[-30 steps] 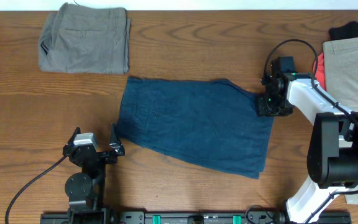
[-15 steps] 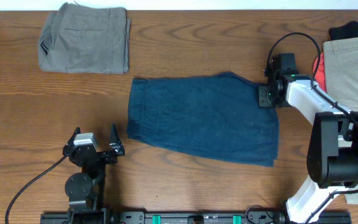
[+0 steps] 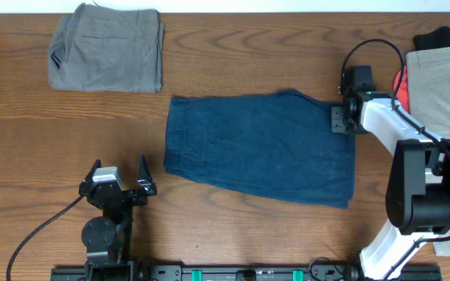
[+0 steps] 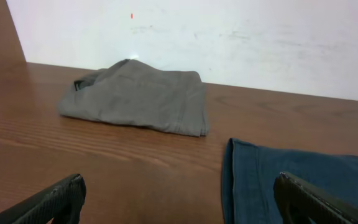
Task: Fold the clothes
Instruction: 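Grasp the right edge of the shorts and pull it rightward to flatten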
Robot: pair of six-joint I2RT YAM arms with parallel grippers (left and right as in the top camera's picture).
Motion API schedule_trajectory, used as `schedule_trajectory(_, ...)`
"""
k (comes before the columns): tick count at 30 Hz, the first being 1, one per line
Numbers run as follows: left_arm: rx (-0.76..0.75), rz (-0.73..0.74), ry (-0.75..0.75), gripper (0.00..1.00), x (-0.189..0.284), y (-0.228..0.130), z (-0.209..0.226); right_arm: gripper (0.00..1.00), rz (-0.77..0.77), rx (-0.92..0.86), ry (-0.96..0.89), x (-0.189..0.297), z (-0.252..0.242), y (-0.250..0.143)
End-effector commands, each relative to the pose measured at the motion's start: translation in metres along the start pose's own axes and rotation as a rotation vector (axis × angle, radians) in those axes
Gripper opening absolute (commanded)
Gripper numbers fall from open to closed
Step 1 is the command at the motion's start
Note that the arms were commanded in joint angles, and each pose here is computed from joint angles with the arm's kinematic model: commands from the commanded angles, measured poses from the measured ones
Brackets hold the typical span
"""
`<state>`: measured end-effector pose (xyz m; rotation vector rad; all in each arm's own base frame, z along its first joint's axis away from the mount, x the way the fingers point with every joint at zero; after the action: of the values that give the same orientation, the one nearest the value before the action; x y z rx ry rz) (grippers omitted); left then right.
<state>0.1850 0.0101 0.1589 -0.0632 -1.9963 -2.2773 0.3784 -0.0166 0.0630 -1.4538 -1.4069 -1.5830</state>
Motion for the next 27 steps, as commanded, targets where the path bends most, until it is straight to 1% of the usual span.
schedule_trajectory(1, -0.018, 0.048, 0.010, 0.98, -0.001, -0.013, 0.001, 0.16, -0.075, -0.059, -0.072, 0.011, -0.008, 0.028)
schedule_trajectory(2, -0.017, 0.048, 0.010, 0.98, -0.001, -0.013, 0.001, 0.13, -0.086, -0.067, -0.068, 0.016, -0.008, 0.034)
schedule_trajectory(3, -0.017, 0.048, 0.010, 0.98, -0.001, -0.013, 0.001, 0.12, -0.093, -0.071, -0.065, 0.020, -0.007, 0.038)
schedule_trajectory(7, -0.017, 0.048, 0.010, 0.98, -0.001, -0.013, 0.001, 0.18, -0.118, -0.079, -0.056, 0.034, -0.006, 0.054)
schedule_trajectory(11, -0.017, 0.048, 0.010, 0.98, -0.001, -0.013, 0.001, 0.18, -0.130, -0.083, -0.051, 0.046, -0.005, 0.064)
schedule_trajectory(14, -0.018, 0.048, 0.010, 0.98, -0.001, -0.013, 0.001, 0.17, -0.095, -0.093, -0.034, 0.051, -0.003, 0.061)
schedule_trajectory(17, -0.017, 0.048, 0.010, 0.98, -0.001, -0.013, 0.001, 0.26, 0.024, -0.066, 0.082, 0.057, 0.010, 0.045)
schedule_trajectory(19, -0.018, 0.048, 0.010, 0.98, -0.001, -0.013, 0.001, 0.36, 0.123, -0.051, 0.201, 0.061, 0.025, 0.031)
schedule_trajectory(20, -0.017, 0.048, 0.010, 0.98, -0.001, -0.013, 0.001, 0.40, 0.184, -0.043, 0.270, 0.065, 0.034, 0.021)
schedule_trajectory(23, -0.018, 0.048, 0.010, 0.98, -0.001, -0.013, 0.001, 0.47, 0.276, -0.028, 0.374, 0.073, 0.050, 0.006)
schedule_trajectory(25, -0.017, 0.048, 0.010, 0.98, -0.001, -0.013, 0.001, 0.55, 0.323, -0.015, 0.421, 0.078, 0.058, -0.003)
schedule_trajectory(27, -0.017, 0.048, 0.010, 0.98, -0.001, -0.013, 0.001, 0.54, 0.373, 0.002, 0.418, 0.081, 0.062, -0.014)
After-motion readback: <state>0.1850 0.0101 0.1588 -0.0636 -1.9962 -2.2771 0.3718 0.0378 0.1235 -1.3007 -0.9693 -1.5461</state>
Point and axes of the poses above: each gripper's point midway between its finger pads, its own x axis back along the fingers, its own z axis along the line the jaws close on, y = z × x, the point moved 6 cm from there along x, back along the fingers, and after that the axes turned 14 degrees about -x, right-handed, at the moved point
